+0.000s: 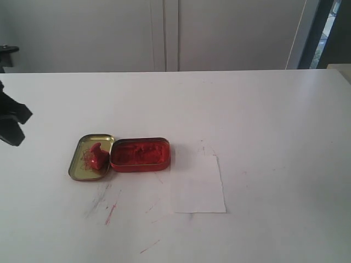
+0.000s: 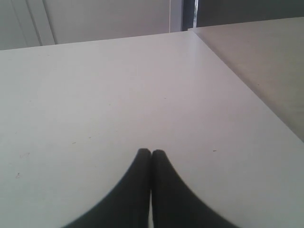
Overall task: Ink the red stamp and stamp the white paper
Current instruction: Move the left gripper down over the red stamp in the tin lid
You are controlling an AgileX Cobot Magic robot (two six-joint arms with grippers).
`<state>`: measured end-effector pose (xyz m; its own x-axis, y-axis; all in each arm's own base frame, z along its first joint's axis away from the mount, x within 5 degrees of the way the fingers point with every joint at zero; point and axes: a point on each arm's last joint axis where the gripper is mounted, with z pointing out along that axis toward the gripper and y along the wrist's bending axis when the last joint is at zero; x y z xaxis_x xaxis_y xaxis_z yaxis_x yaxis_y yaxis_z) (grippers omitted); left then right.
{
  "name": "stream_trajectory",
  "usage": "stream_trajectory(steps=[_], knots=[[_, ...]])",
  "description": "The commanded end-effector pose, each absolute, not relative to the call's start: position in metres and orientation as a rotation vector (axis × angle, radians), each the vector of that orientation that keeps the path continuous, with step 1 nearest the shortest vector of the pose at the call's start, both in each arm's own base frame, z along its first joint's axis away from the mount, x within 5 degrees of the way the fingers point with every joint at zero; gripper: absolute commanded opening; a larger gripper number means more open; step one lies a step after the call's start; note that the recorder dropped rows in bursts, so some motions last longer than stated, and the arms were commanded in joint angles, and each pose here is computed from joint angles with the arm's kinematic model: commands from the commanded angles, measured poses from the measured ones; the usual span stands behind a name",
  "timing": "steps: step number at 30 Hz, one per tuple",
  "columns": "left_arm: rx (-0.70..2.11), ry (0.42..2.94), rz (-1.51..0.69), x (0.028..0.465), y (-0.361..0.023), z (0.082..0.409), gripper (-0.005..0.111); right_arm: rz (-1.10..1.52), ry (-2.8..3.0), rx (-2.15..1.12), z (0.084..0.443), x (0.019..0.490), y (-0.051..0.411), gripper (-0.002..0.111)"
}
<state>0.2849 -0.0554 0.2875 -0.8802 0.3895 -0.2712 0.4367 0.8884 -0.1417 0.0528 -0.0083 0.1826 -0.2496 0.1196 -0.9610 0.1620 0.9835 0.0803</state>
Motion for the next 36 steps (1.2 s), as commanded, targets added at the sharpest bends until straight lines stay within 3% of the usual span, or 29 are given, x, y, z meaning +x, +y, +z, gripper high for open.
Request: stream_trajectory(steps=[1,14,21,31,36], knots=[[0.742,2.840,-0.313,0.302,-0.081,0.283,0.000,-0.051,1.812,0.203,0.183,0.053,-0.009,0.000],[0.913,2.886,-0.307,0.343,-0.139,0.264,0.000,-0.051,1.812,0.203,0.183,0.053,-0.009,0.000],[0.900,2.929,-0.164,0.355,-0.149,0.251,0.000,-0.051,1.812,0.203,0.183,0.053,-0.009,0.000],[0.846,2.891,-0.176,0.368,-0.154,0.238,0.000,-0.051,1.812,0.203,0.183,0.053,-0.009,0.000],[0.855,2.909,-0.173,0.371,-0.156,0.228,0.013,-0.051,1.812,0.203,0.183,0.053,-0.009,0.000]])
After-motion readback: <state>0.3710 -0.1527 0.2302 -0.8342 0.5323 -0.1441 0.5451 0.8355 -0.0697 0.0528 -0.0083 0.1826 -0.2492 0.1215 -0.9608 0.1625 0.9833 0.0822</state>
